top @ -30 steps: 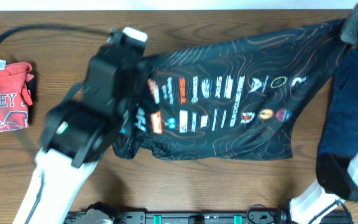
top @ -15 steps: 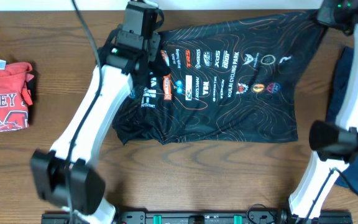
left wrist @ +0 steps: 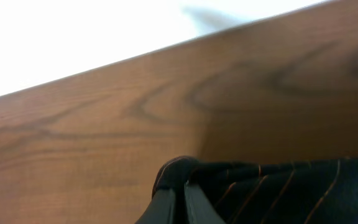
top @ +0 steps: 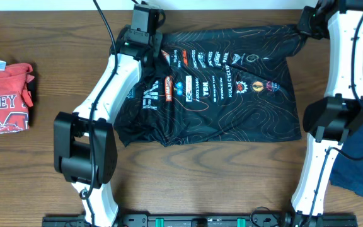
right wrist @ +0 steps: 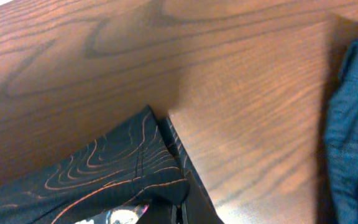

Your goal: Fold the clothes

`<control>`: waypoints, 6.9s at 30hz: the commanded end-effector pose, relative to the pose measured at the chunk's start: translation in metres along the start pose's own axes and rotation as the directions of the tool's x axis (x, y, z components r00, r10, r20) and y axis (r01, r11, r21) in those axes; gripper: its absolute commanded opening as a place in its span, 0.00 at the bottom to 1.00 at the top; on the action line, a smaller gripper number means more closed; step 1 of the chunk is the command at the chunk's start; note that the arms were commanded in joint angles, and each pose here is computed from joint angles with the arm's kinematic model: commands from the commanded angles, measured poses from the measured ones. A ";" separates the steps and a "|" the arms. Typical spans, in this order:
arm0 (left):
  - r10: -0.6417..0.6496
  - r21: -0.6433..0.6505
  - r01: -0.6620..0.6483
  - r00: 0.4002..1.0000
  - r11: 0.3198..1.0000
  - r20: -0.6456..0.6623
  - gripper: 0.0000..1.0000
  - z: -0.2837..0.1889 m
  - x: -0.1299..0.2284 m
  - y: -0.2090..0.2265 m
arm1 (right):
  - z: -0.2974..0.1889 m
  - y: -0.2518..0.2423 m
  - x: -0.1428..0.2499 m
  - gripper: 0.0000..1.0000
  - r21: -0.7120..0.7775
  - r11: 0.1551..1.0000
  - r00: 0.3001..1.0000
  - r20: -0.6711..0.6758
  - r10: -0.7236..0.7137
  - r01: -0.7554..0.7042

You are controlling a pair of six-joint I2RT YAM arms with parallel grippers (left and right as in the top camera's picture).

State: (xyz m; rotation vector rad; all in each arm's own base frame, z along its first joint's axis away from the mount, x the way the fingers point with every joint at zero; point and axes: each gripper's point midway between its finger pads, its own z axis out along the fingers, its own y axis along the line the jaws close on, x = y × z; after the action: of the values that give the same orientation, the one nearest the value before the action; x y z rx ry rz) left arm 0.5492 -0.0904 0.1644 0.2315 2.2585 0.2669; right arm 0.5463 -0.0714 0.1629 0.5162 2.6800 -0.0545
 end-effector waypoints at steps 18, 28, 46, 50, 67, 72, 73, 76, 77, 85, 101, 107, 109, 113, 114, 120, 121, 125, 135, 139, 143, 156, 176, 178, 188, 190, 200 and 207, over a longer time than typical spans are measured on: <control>-0.106 -0.106 0.113 0.992 0.988 0.067 0.65 0.060 0.005 0.055 | 0.009 0.003 -0.029 0.99 0.014 1.000 0.993 0.118 -0.006 0.004; -0.114 -0.102 0.128 0.984 0.987 0.136 0.98 0.031 -0.023 0.060 | 0.003 -0.003 -0.020 0.99 0.033 0.999 0.996 0.083 -0.023 0.020; -0.358 -0.006 0.362 0.920 0.932 -0.157 0.87 -0.131 0.029 0.109 | -0.133 -0.014 -0.003 0.99 0.025 1.000 0.986 0.165 -0.013 0.009; -0.372 -0.013 0.374 0.918 0.927 -0.140 0.72 -0.167 0.030 0.120 | -0.187 -0.016 -0.007 0.99 0.026 1.000 0.959 0.284 0.006 -0.014; -0.411 0.007 0.420 0.890 0.907 -0.199 0.65 -0.253 0.115 0.103 | -0.278 0.058 0.083 0.98 0.071 0.990 0.936 0.323 -0.141 0.125; -0.413 0.037 0.437 0.872 0.899 -0.262 0.65 -0.251 0.151 0.085 | -0.265 0.096 0.113 0.99 0.055 0.977 0.940 0.265 -0.213 0.206; -0.411 0.035 0.436 0.870 0.899 -0.273 0.66 -0.251 0.158 0.083 | -0.258 0.104 0.120 0.99 0.056 0.974 0.943 0.245 -0.226 0.219; -0.416 0.030 0.442 0.863 0.896 -0.288 0.65 -0.250 0.171 0.080 | -0.230 0.127 0.142 0.99 0.071 0.961 0.944 0.182 -0.275 0.267; -0.423 0.028 0.448 0.860 0.893 -0.286 0.64 -0.251 0.172 0.080 | -0.221 0.132 0.147 0.99 0.077 0.959 0.945 0.166 -0.282 0.272; -0.430 0.038 0.452 0.869 0.891 -0.246 0.65 -0.259 0.169 0.082 | -0.126 0.123 0.214 0.99 0.216 0.922 0.946 -0.037 -0.322 0.322; -0.408 0.172 0.523 0.797 0.835 -0.445 0.54 -0.217 0.221 0.026 | -0.094 0.035 0.335 0.99 0.100 0.971 0.967 -0.159 -0.198 0.215; -0.396 0.182 0.559 0.748 0.809 -0.532 0.55 -0.208 0.253 0.008 | -0.060 0.019 0.382 0.99 0.053 0.997 0.959 -0.276 0.060 -0.047; -0.397 0.179 0.561 0.744 0.808 -0.538 0.55 -0.206 0.258 0.006 | -0.040 0.018 0.392 0.99 0.026 0.989 0.941 -0.306 0.148 -0.147; -0.405 0.177 0.566 0.742 0.805 -0.535 0.55 -0.205 0.257 0.006 | -0.013 0.016 0.382 0.99 -0.014 0.930 0.892 -0.286 0.349 -0.368; -0.405 0.178 0.566 0.743 0.805 -0.533 0.55 -0.204 0.257 0.006 | -0.009 0.014 0.375 0.99 -0.026 0.919 0.889 -0.268 0.372 -0.393; -0.409 0.181 0.569 0.744 0.802 -0.529 0.55 -0.201 0.256 0.005 | 0.003 -0.017 0.334 0.99 -0.017 0.842 0.833 -0.160 0.529 -0.539; -0.408 0.180 0.571 0.741 0.801 -0.534 0.55 -0.200 0.256 0.005 | 0.005 -0.026 0.331 0.99 -0.002 0.826 0.817 -0.146 0.557 -0.564; -0.387 0.187 0.564 0.736 0.804 -0.556 0.55 -0.196 0.261 -0.003 | 0.008 -0.058 0.324 0.99 0.057 0.763 0.756 -0.110 0.646 -0.644; -0.320 0.231 0.523 0.754 0.820 -0.573 0.55 -0.183 0.259 -0.030 | 0.028 -0.089 0.330 0.99 0.077 0.738 0.734 -0.083 0.674 -0.670; -0.315 0.233 0.521 0.754 0.821 -0.576 0.55 -0.182 0.260 -0.031 | 0.037 -0.087 0.329 0.92 0.056 0.751 0.747 -0.076 0.661 -0.658; -0.315 0.232 0.522 0.753 0.821 -0.577 0.55 -0.183 0.260 -0.031 | 0.048 -0.084 0.317 0.86 0.018 0.766 0.765 -0.050 0.642 -0.642; -0.396 0.113 0.554 0.709 0.825 -0.583 0.49 -0.175 0.275 -0.020 | 0.074 -0.067 0.329 0.02 -0.017 0.783 0.775 -0.156 0.612 -0.622; -0.563 -0.013 0.685 0.587 0.728 -0.583 0.74 -0.121 0.306 -0.036 | 0.073 -0.057 0.327 0.01 -0.073 0.813 0.809 -0.184 0.558 -0.577; -0.606 -0.078 0.690 0.569 0.719 -0.556 0.71 -0.111 0.310 -0.029 | 0.073 -0.056 0.327 0.01 -0.079 0.816 0.812 -0.189 0.552 -0.573; -0.673 -0.160 0.705 0.546 0.691 -0.499 0.51 -0.090 0.316 -0.016 | 0.073 -0.056 0.327 0.01 -0.084 0.826 0.823 -0.185 0.537 -0.557; -0.693 -0.168 0.721 0.534 0.673 -0.485 0.06 -0.088 0.313 -0.013 | 0.073 -0.056 0.326 0.01 -0.087 0.830 0.828 -0.184 0.530 -0.551; -0.684 -0.137 0.734 0.527 0.665 -0.504 0.06 -0.098 0.308 -0.016 | 0.069 -0.060 0.323 0.01 -0.092 0.839 0.839 -0.172 0.517 -0.536; -0.698 -0.075 0.752 0.564 0.655 -0.441 0.06 -0.128 0.281 -0.004 | 0.050 -0.065 0.314 0.01 -0.105 0.855 0.859 -0.125 0.496 -0.509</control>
State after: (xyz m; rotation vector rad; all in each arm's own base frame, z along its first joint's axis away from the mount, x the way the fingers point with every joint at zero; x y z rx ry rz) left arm 0.2732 -0.0390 0.0249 -0.8112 2.6326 -0.2888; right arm 0.2909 -0.0221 -0.0047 1.1829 2.4921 0.3764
